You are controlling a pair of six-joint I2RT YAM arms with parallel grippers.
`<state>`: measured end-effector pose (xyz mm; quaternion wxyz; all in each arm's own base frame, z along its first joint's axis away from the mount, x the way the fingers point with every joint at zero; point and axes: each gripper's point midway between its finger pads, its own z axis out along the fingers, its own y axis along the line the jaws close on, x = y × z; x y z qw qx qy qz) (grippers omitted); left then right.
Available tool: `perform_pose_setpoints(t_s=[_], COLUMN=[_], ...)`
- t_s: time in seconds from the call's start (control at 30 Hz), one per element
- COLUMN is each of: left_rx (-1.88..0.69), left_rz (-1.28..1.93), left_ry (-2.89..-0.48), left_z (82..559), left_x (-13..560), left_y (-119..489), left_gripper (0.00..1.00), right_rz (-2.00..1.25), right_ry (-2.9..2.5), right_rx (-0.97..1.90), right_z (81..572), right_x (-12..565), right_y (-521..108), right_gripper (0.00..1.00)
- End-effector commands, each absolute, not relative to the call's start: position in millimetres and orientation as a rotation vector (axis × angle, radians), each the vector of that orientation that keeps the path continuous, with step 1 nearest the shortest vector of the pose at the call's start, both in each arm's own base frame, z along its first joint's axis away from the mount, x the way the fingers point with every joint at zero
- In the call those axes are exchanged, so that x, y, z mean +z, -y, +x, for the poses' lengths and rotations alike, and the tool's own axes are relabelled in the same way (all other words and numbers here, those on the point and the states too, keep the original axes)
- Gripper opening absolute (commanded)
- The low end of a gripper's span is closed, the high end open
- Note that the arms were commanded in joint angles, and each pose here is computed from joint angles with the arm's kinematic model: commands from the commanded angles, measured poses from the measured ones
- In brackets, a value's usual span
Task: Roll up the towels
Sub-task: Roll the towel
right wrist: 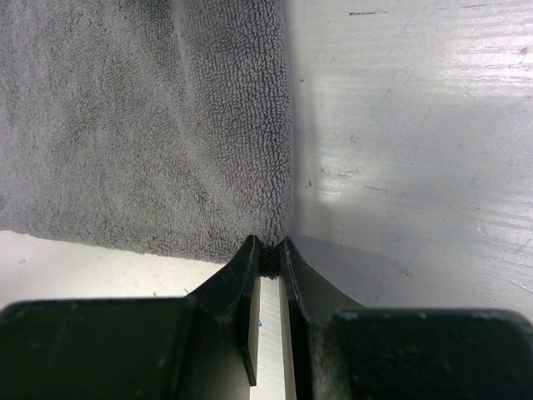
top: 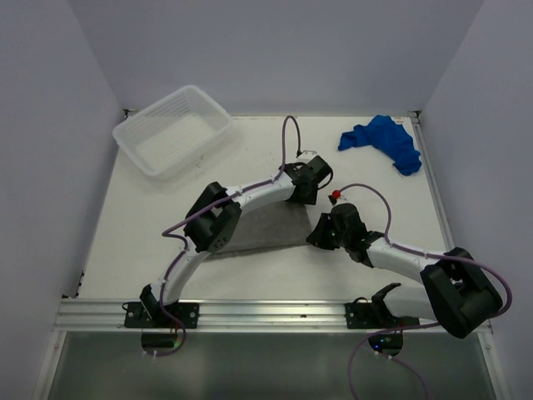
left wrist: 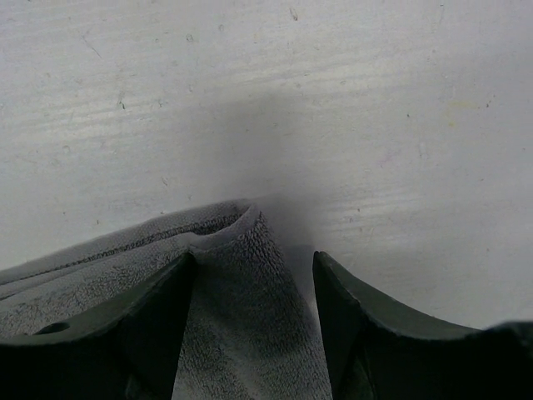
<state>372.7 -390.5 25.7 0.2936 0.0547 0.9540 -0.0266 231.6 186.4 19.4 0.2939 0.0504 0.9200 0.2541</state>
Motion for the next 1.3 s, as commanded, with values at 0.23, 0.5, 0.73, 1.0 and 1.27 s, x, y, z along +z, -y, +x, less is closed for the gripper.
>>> perform_pose_setpoints(t_s=[0.23, 0.5, 0.73, 1.0, 1.27], left_rx=[-0.226, -0.216, -0.195, -0.119, -0.088], left_rz=[0.014, 0.008, 0.001, 0.023, 0.003], left_ry=[-2.445, -2.424, -2.406, -2.439, -2.471], left_z=[395.2, 397.5, 394.7, 391.8, 400.1], left_x=[81.4, 90.4, 87.3, 58.8, 37.4], left_y=[404.2, 412.0, 412.3, 404.2, 397.1], left_gripper=[0.68, 0.66, 0.61, 0.47, 0.28], right_rz=[0.133, 0.137, 0.144, 0.144, 0.107], right_ry=[-2.519, -2.523, -2.532, -2.517, -2.509], right_rx=[0.595, 0.597, 0.592, 0.567, 0.481], right_z=[220.2, 221.2, 216.7, 218.5, 221.5], right_x=[1.4, -1.2, -5.3, 2.2, 7.8], right_y=[-174.5, -176.0, -173.2, -169.3, -160.5], right_gripper=[0.07, 0.07, 0.07, 0.06, 0.05])
